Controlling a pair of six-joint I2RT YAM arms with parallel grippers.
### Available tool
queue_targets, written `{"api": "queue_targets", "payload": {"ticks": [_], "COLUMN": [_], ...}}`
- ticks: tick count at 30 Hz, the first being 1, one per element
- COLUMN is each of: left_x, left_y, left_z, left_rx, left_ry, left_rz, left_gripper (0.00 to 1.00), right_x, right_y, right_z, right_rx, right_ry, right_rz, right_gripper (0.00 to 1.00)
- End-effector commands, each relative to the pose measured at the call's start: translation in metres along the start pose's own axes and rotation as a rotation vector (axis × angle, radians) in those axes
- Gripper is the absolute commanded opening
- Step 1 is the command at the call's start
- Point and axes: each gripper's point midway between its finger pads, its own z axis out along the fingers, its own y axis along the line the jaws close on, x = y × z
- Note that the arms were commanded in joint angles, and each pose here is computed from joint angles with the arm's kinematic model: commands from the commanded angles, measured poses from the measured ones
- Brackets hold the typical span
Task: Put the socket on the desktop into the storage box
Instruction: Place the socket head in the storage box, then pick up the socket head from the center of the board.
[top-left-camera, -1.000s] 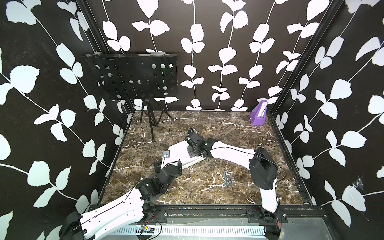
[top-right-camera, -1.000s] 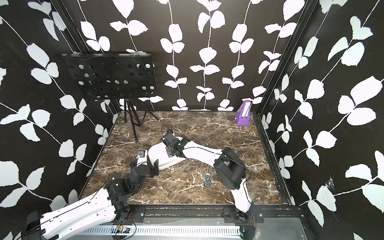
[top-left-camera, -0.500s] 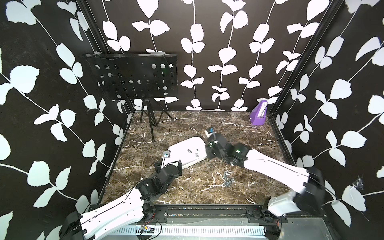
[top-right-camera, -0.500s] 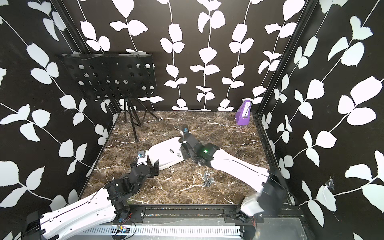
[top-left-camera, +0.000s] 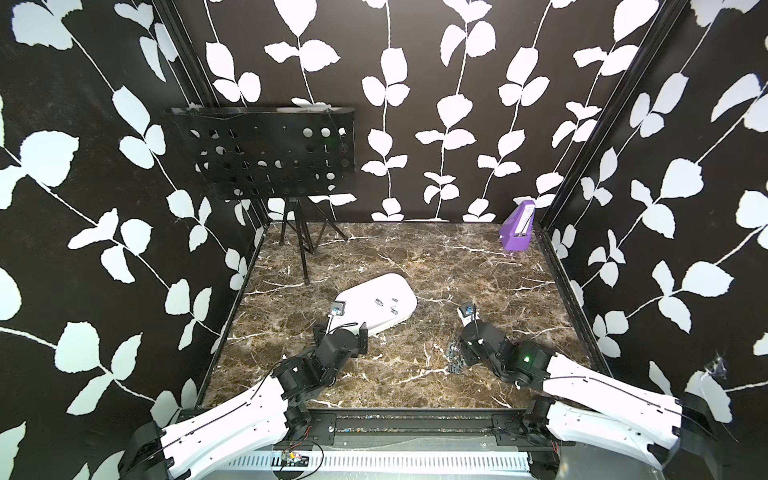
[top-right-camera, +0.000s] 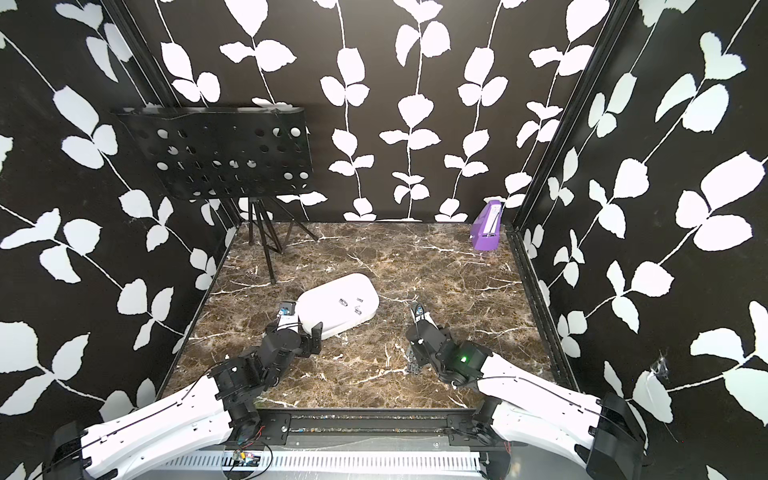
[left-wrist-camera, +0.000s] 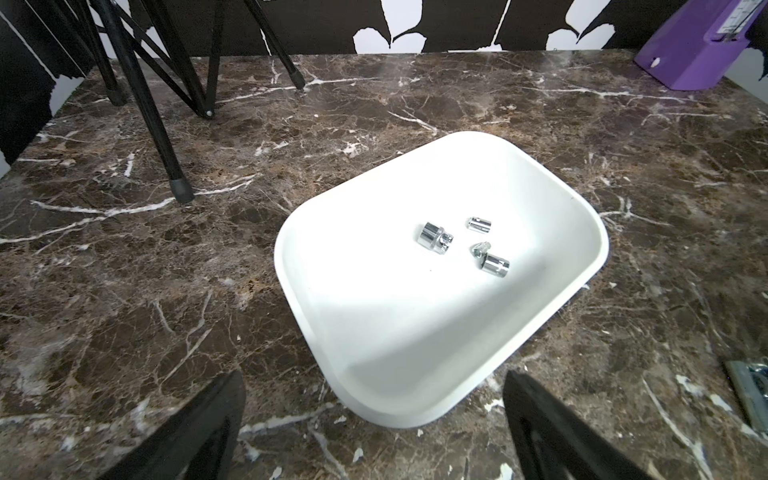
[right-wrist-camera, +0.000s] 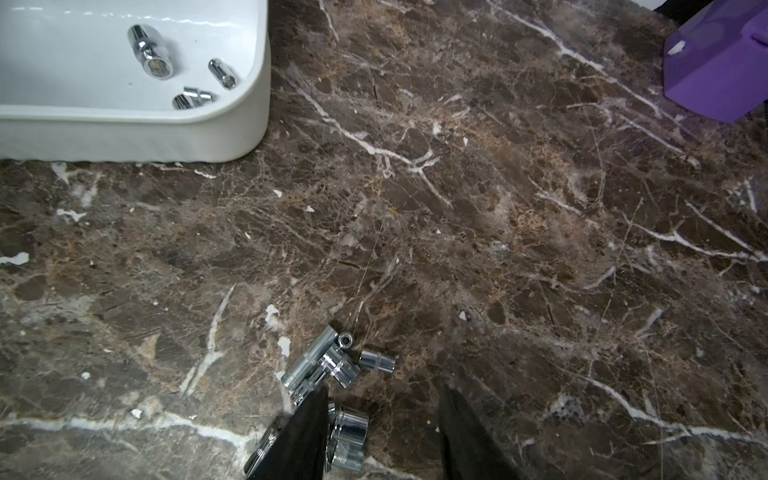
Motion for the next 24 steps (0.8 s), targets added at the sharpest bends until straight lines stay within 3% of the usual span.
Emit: {"api": "queue_targets", "payload": {"ticks": [1,11,17,24], "left_x": [-0.008,-0.005,-0.004,-0.003], "left_y": [-0.014,-0.023,-0.024,-0.025], "left_z": [0.0,0.003,0.003,0.004], "left_rx": [0.055,0.081,0.087,0.084], "left_ry": [0.002,0.039,0.044,0.052], "left_rz": [-0.004,0.013,0.013,0.018], "left_gripper": [0.97,0.97,0.97,0.97], "right_x": [0.0,0.02,0.031,0.049], "right_y": [0.01,-0.002,0.002,-0.013], "right_z": [0.011,0.026,0.03,0.035], "right_rx": [-0.018,0.017,-0.054,0.02], "right_ry": [0.01,0.127,0.161,0.221], "right_rz": [0.026,0.097,0.181,0.205], "right_gripper": [0.46,0.45,0.45,0.42]}}
